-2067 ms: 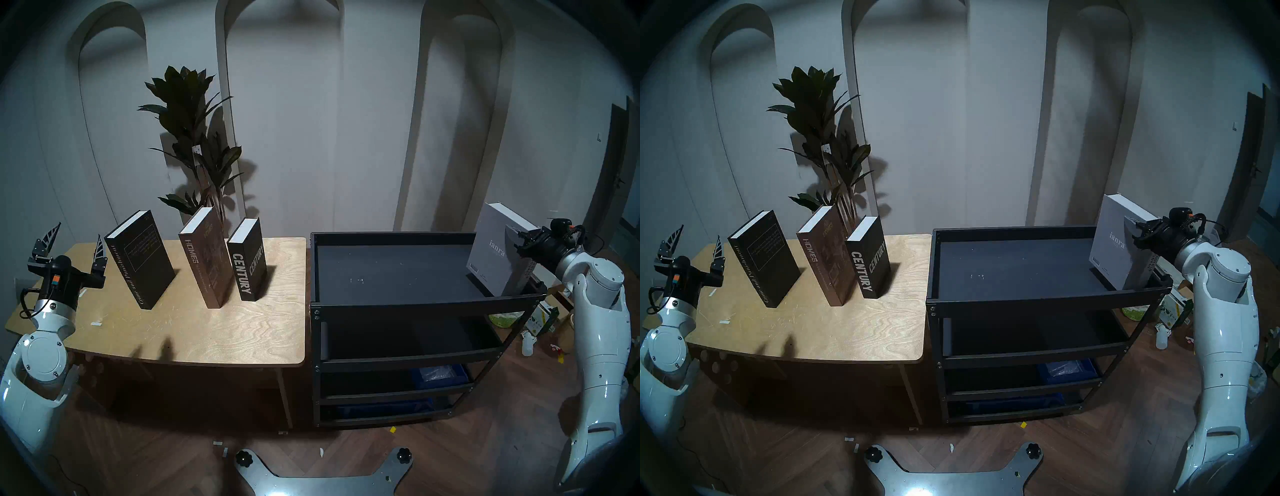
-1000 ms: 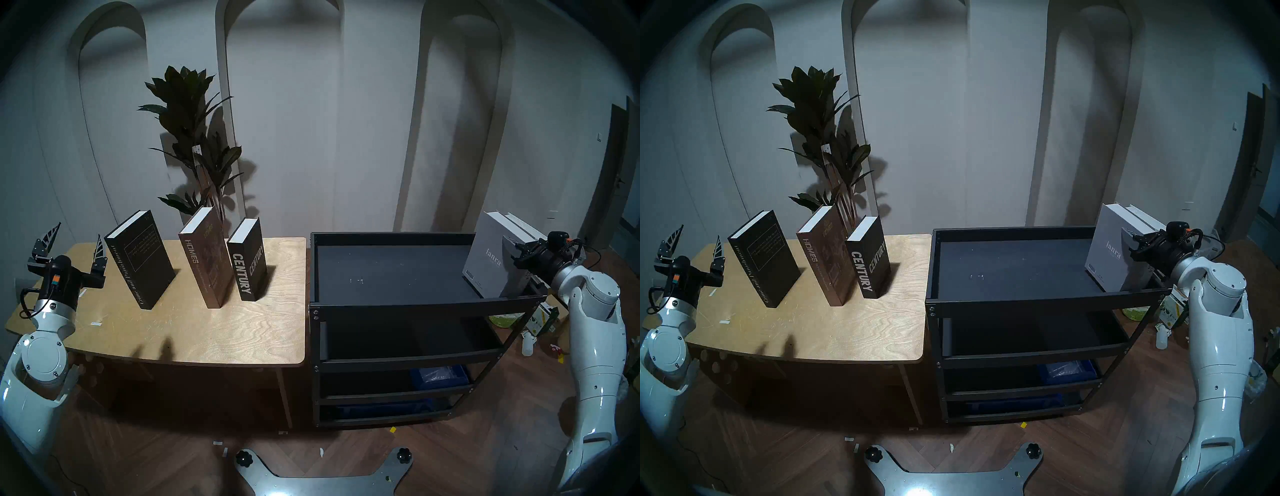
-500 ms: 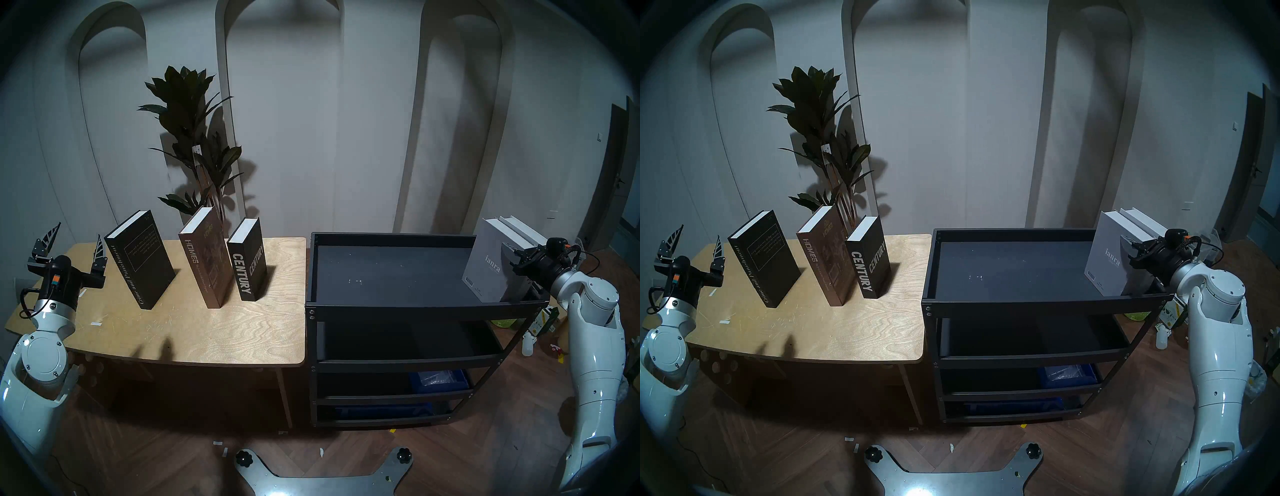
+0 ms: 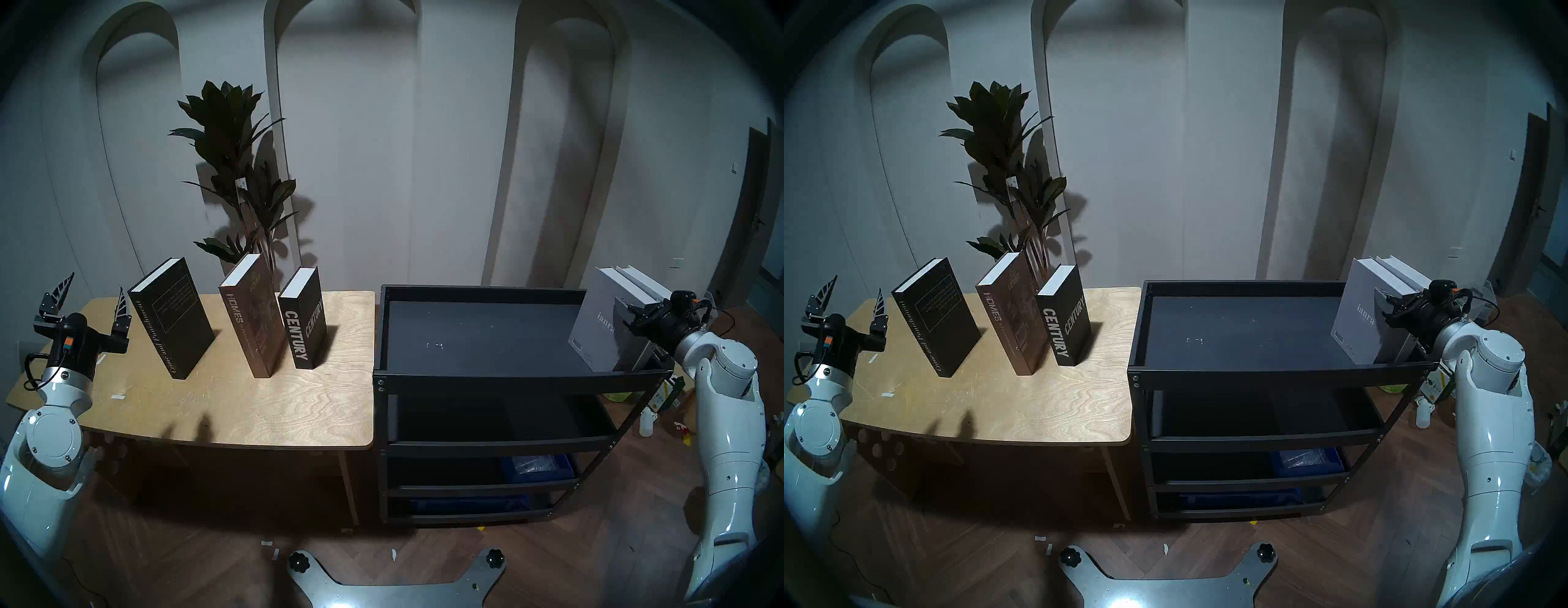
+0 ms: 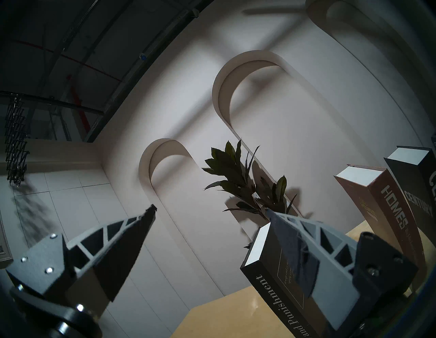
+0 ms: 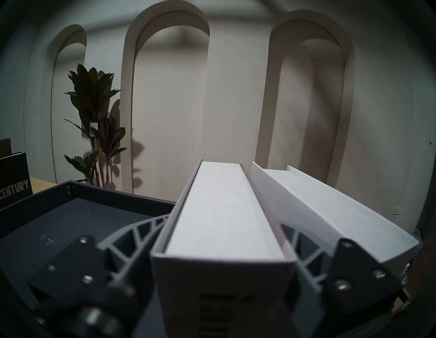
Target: Move the books from the display table onto the shelf, standing them upright with spines facing out and tallest at one end
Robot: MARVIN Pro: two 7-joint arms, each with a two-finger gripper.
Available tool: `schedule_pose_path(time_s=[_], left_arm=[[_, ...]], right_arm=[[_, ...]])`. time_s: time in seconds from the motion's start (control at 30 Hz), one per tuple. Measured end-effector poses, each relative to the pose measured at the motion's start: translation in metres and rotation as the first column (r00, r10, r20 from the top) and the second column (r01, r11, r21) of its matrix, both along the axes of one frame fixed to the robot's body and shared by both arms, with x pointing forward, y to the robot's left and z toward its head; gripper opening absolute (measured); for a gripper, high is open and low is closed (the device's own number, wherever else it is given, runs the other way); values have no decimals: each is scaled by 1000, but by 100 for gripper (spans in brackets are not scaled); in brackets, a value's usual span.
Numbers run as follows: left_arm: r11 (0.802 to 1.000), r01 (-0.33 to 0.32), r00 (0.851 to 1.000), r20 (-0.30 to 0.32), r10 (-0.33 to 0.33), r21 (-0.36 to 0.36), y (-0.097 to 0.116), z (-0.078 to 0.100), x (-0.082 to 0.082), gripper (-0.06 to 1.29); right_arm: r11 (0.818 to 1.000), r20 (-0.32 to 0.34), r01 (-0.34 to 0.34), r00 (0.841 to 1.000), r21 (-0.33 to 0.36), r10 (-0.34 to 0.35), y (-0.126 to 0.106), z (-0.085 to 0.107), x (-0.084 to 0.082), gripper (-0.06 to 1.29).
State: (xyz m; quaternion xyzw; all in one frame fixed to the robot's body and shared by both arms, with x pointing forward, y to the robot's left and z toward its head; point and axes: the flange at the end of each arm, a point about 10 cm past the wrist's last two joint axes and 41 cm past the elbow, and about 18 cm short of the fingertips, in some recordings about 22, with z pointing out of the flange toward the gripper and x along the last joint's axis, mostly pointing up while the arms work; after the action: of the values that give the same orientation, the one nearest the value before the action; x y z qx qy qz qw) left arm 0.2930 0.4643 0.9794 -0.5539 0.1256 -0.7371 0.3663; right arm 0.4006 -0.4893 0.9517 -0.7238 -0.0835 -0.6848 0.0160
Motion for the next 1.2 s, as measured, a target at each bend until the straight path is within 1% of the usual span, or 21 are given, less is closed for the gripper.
schedule_pose_path(time_s=[0.03,0.2,0.47,0.73,0.9,1.17,1.2], left_arm=[[1000,0,1000,0,0,0,0,0,0,125],[1000,0,1000,0,0,0,0,0,0,125],[1000,0,1000,0,0,0,0,0,0,125],[1000,0,1000,0,0,0,0,0,0,125],[1000,0,1000,0,0,0,0,0,0,125],[1000,0,1000,0,0,0,0,0,0,125],[1000,0,1000,0,0,0,0,0,0,125]], right_arm=[[1000,0,-1,1000,0,1,0,0,0,120],[1000,0,-6,1000,-1,6,3,0,4,122],[1000,6,-19,1000,-4,19,10,4,11,123],[1000,32,-26,999,-5,27,15,15,19,122],[1000,63,-28,998,-7,28,16,29,24,116],[1000,134,-11,991,-8,12,10,62,30,112],[1000,149,-7,989,-5,8,9,70,31,106]])
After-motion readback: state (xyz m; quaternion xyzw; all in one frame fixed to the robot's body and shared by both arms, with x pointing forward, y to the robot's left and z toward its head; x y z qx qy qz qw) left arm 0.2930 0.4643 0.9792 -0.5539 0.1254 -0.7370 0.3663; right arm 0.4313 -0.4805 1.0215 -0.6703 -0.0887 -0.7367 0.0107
